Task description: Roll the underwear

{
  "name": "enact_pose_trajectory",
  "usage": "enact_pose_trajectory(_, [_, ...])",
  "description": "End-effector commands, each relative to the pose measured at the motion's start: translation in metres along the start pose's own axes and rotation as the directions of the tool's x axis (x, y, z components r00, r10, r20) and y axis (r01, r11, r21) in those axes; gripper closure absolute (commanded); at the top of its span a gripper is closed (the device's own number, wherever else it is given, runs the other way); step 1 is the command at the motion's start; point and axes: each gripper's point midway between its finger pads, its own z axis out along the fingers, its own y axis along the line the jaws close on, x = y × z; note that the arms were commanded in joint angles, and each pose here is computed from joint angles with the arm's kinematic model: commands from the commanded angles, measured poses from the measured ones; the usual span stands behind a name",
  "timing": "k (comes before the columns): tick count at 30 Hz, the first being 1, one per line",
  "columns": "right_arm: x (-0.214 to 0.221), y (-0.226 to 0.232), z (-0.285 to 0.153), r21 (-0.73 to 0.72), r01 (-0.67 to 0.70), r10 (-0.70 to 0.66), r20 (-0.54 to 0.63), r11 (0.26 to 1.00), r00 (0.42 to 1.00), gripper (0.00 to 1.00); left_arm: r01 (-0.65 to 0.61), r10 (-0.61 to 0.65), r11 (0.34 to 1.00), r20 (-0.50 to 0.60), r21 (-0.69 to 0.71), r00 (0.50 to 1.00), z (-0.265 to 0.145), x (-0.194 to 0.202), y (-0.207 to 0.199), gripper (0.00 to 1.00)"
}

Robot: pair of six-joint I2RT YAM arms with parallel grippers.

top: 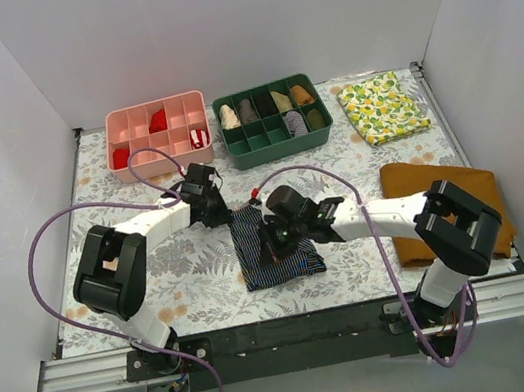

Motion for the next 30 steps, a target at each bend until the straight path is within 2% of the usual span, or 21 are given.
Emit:
enact_pose_trajectory(1, [-0.013,0.012,0.018,-0.03,0.037,-0.036,0.047,0.999,0.998,0.99,-0.015,0.015,1.0,0.036,-0.004,0.999,0.0,-0.014,-0.004,0.86])
enact_pose_trajectory(12, [0.028,0.03,0.044,-0.05,0.098,-0.102,-0.066,0.994,0.993,0.99,-0.006,0.006,1.0,0.026,0.001,1.0,0.005,-0.014,-0.006,0.86])
enact_pose_trajectory(21, [0.06,0.018,0.046,-0.014,0.102,-0.103,-0.15,0.995,0.983,0.99,-0.007,0.007,1.0,0.011,-0.005,1.0,0.011,-0.013,-0.004,0.86])
enact_pose_trajectory(23, [0.059,0.019,0.042,-0.008,0.107,-0.107,-0.136,0.994,0.985,0.99,-0.009,0.009,1.0,0.01,-0.001,1.0,0.011,-0.013,-0.004,0.86])
enact_pose_trajectory(30, [0.014,0.05,0.001,-0.035,0.17,-0.166,0.101,0.985,0.981,0.99,-0.013,0.013,1.0,0.011,0.0,1.0,0.01,-0.013,-0.004,0.86])
